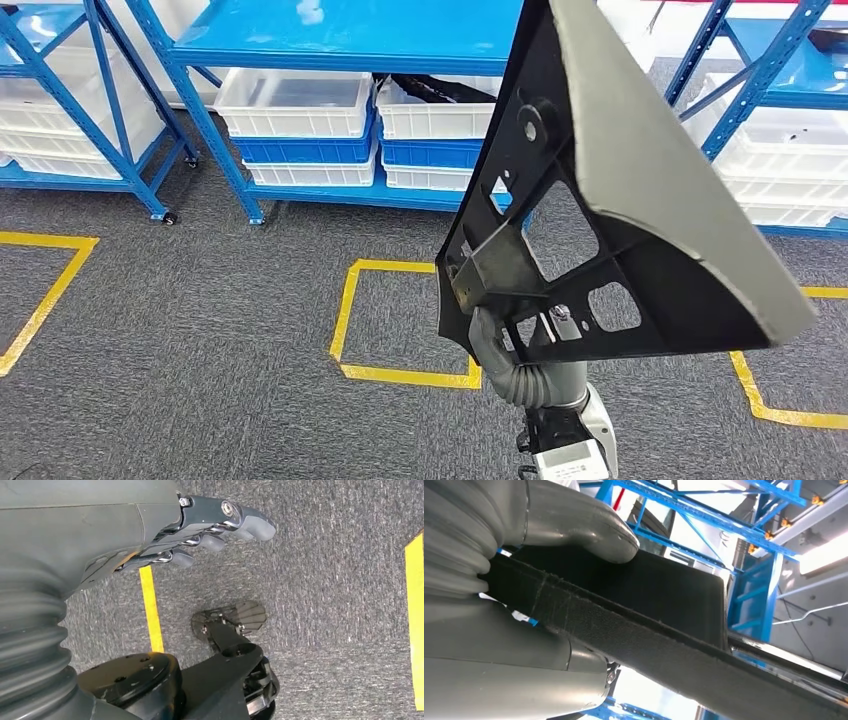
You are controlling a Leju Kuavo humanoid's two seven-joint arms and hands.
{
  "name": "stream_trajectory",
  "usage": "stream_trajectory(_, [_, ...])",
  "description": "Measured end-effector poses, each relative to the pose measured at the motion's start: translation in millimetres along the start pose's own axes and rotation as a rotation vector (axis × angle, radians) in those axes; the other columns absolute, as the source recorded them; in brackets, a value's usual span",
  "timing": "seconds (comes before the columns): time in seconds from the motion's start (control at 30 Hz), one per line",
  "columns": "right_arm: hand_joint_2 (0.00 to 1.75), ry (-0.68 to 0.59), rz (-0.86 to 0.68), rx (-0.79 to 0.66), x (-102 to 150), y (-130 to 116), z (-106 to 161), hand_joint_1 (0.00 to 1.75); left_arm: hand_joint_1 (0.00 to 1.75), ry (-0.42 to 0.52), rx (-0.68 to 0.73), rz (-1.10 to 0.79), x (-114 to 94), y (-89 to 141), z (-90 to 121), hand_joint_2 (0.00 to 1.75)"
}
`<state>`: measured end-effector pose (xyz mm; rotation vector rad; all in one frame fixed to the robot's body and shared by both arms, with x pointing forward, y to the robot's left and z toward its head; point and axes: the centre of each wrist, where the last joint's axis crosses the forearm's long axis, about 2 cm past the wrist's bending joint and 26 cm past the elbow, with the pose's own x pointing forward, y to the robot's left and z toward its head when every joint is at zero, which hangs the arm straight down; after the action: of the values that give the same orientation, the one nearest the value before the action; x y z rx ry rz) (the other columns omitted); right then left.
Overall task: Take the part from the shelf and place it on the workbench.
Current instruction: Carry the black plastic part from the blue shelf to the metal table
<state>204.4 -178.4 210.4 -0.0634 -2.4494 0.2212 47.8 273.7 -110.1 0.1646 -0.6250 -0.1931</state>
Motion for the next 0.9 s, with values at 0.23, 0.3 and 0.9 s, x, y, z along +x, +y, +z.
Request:
stream_trajectory(0.23, [1.75,0.003,0.006,0.010,0.0,2.5,1.3,1.75,0.00,0.006,-0.004,-0.001,-2.5,-1.4,1.7,1.75])
stream_trajectory(0.3, [1.75,0.004,0.005,0.013,0.2,3.4,1.6,1.75,0.00,0.007,-0.004,-0.001,-3.1,-1.4,2.0,1.75])
stream_trajectory(0.9, [1.75,0.006,0.022,0.028,-0.5,2.9,3.8,1.75,0.00,0.003,-0.007,-0.004,1.2,-3.4,0.3,1.75])
